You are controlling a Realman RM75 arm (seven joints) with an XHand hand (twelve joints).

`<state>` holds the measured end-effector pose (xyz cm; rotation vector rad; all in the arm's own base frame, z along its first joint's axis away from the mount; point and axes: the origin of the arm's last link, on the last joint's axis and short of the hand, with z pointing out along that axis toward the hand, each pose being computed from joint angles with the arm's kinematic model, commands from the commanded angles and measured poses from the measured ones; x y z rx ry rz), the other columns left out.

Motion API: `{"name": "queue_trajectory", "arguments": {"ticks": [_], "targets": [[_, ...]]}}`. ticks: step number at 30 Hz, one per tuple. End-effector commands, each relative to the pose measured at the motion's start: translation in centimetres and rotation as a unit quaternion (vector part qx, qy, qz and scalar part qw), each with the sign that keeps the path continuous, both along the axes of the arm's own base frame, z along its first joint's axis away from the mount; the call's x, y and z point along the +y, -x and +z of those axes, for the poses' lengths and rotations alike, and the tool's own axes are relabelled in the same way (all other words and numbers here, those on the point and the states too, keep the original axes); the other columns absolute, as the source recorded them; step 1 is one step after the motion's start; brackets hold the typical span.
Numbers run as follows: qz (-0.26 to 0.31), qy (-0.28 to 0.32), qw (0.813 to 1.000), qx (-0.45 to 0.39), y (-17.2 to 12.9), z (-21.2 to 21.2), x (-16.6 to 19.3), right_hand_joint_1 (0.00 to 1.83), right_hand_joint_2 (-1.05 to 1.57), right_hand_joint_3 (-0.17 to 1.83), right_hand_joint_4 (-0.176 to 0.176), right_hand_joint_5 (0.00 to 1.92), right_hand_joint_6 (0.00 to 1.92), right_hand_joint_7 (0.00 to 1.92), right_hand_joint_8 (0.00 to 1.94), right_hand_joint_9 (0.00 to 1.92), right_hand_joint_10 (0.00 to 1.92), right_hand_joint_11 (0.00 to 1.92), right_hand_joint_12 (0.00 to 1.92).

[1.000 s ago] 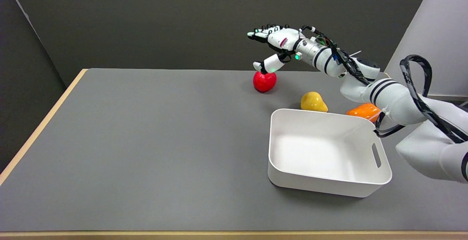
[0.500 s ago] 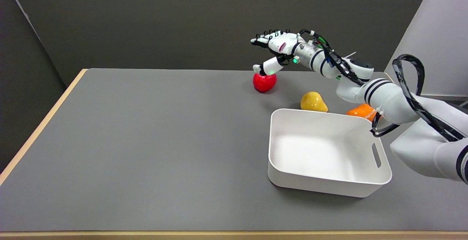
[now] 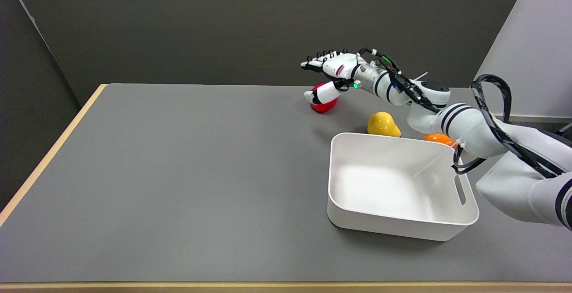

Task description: Pick up tomato.

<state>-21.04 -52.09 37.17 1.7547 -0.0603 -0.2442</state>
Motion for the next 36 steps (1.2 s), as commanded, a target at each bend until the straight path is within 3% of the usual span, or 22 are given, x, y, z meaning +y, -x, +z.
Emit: {"name": "queue_trajectory", "arguments": {"ticks": [1,10,28,36], "targets": [[-0.035,0.013,0.999,0.001,2.7,0.1,0.4,0.16,0.55,1.02,0.109,0.08,0.19,0.09,0.16,0.05,0.4,0.03,0.92],[-0.037,0.018,0.999,0.0,2.8,-0.2,0.2,0.18,0.56,1.01,0.107,0.07,0.19,0.09,0.16,0.06,0.41,0.03,0.92],[-0.041,0.011,0.999,0.012,3.2,-1.5,-0.1,0.37,0.59,1.02,0.104,0.06,0.2,0.08,0.17,0.05,0.44,0.03,0.93],[-0.041,0.008,0.999,0.027,3.2,-1.8,-0.2,0.6,0.62,1.03,0.098,0.06,0.18,0.09,0.22,0.05,0.48,0.03,0.94]]}}
